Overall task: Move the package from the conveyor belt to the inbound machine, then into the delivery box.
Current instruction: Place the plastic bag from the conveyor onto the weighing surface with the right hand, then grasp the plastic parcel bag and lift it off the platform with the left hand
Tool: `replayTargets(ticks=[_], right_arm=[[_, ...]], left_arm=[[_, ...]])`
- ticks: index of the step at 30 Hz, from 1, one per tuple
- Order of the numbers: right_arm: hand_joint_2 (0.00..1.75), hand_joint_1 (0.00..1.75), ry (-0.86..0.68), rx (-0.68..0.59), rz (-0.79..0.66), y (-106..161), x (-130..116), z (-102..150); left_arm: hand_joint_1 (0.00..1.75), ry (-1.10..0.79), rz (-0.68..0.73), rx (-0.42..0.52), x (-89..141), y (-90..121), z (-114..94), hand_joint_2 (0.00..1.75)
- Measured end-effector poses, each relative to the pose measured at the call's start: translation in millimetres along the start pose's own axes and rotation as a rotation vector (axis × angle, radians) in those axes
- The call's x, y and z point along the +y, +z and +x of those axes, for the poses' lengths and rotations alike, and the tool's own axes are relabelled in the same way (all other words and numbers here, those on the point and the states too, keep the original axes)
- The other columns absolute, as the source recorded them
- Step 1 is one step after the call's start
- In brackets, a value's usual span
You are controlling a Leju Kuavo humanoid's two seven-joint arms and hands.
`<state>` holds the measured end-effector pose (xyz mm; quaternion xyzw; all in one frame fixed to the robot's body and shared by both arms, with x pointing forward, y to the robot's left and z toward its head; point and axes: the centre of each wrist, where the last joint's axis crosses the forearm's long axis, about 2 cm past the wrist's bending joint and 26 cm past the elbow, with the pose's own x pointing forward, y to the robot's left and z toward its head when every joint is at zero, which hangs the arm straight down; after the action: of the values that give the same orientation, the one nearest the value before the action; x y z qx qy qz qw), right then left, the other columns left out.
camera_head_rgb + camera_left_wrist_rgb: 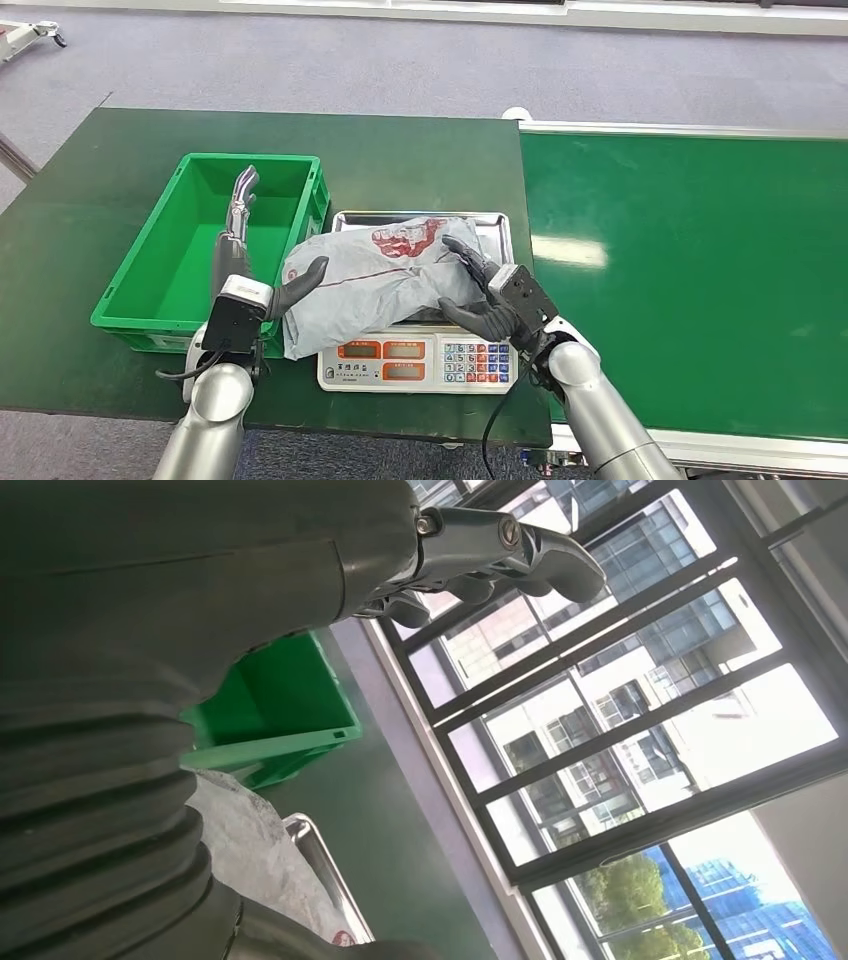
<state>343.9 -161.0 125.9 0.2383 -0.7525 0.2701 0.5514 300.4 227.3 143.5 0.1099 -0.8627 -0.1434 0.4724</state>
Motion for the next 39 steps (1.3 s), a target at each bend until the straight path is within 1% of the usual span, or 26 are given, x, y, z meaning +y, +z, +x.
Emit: replayTargets(ticks=[4,7,12,17,22,26,29,31,34,36,39], right_arm=[[1.75,0.00,0.016,0.003,-0.009,3,3,3],[1.75,0.00,0.026,-0.012,-0.024,10,10,7],[1.75,0.00,-0.034,-0.072,-0.054,26,20,12],[1.75,0.00,-0.092,-0.104,-0.087,39,19,10],[1.75,0.00,-0.214,-0.185,-0.064,42,8,12],[1.75,0.00,-0.232,-0.203,-0.072,43,1,12],[1.75,0.00,-0.243,-0.210,-0.068,43,-1,11],[1.75,0.00,-0.253,-0.218,-0.059,43,0,11],[1.75,0.00,-0.266,-0.223,-0.055,41,1,12],[1.75,0.00,-0.271,-0.223,-0.057,41,1,13],[1.75,0.00,-0.273,-0.222,-0.061,41,1,14]], left_arm=[[0.00,-0.013,-0.007,0.004,0,0,0,1.75],[0.00,-0.056,-0.027,0.014,1,1,-1,1.75],[0.00,-0.122,-0.094,0.037,0,2,-3,1.75],[0.00,-0.176,-0.188,0.047,-3,-1,-7,1.75],[0.00,-0.336,-0.412,0.048,-15,-13,-18,1.75],[0.00,-0.383,-0.498,0.049,-22,-23,-26,1.75],[0.00,-0.427,-0.604,0.045,-26,-32,-33,1.75],[0.00,-0.430,-0.711,0.036,-29,-40,-40,1.75],[0.00,-0.381,-0.930,0.023,-32,-54,-52,1.75],[0.00,-0.356,-1.058,0.033,-31,-63,-60,1.75],[0.00,-0.366,-1.142,0.055,-28,-74,-65,1.75]])
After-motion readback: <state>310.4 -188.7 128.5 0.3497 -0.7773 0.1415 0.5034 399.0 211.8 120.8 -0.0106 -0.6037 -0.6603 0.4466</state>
